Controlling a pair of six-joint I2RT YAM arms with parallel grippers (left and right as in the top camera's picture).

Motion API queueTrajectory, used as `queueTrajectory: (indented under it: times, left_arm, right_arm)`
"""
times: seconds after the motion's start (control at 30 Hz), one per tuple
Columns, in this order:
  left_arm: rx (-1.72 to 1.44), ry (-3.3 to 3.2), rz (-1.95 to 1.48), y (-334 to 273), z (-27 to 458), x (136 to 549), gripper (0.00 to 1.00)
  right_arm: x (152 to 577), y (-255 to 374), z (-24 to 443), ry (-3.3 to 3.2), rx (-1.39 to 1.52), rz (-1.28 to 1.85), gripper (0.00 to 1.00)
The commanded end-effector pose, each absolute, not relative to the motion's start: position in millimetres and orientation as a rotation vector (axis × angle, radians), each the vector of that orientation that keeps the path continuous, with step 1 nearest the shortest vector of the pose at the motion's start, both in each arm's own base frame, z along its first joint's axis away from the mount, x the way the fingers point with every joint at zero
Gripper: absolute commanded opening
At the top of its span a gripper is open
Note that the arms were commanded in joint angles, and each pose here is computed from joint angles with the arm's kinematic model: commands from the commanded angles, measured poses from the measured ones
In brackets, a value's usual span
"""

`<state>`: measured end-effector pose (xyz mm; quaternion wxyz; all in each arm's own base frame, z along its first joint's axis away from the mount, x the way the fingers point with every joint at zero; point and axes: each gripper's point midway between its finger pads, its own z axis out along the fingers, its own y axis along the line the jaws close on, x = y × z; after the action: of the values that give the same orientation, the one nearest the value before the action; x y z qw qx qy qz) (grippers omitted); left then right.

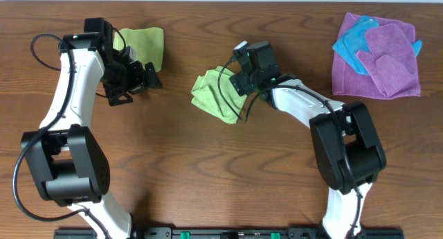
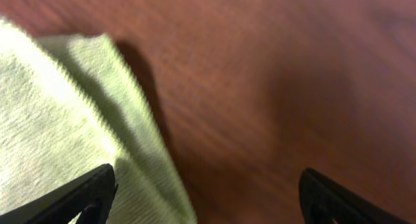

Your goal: Fold the cloth

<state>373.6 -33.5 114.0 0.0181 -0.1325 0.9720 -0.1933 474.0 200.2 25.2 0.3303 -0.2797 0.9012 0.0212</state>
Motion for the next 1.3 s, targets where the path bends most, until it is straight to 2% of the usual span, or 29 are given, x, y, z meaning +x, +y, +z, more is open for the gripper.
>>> queueTrajectory:
  times: [0.0, 0.23, 0.4, 0.57, 0.73, 0.9, 0.97, 1.07, 1.17, 1.27]
  left_arm:
    - [-0.414, 3.012, -0.606, -34, 118, 371, 0.98]
    - [-0.405, 2.994, -0.604, -34, 118, 375, 0.98]
    - [-0.402, 2.988, -0.603, -34, 119, 377, 0.98]
    - [-0.390, 2.987, -0.602, -34, 119, 377, 0.98]
    - [-0.360, 2.981, -0.599, -33, 119, 378, 0.98]
    - [-0.331, 2.982, -0.597, -33, 119, 378, 0.98]
    - [-0.331, 2.982, -0.597, -33, 119, 378, 0.98]
    - [-0.319, 2.981, -0.591, -33, 118, 378, 0.98]
    - [-0.313, 2.982, -0.586, -32, 118, 378, 0.98]
    - [-0.308, 2.982, -0.585, -32, 118, 378, 0.98]
  right_arm:
    - [464, 221, 53, 2.368, -0.670, 0.251, 0.94]
    - [417, 251, 113, 2.461, -0.445, 0.688, 0.82]
    - [392, 269, 125, 2.530, -0.352, 0.795, 0.72]
    - [372, 279, 96, 2.625, -0.375, 0.634, 0.57]
    - [391, 270, 76, 2.592, -0.323, 0.411, 0.58]
    - [415, 267, 63, 2.539, -0.275, 0.371, 0.53]
    - [420, 269, 65, 2.524, -0.254, 0.395, 0.45]
    - [418, 274, 61, 2.537, -0.213, 0.433, 0.38]
    - [408, 281, 47, 2.590, -0.193, 0.450, 0.25]
    - [396, 288, 29, 2.643, -0.199, 0.441, 0.05]
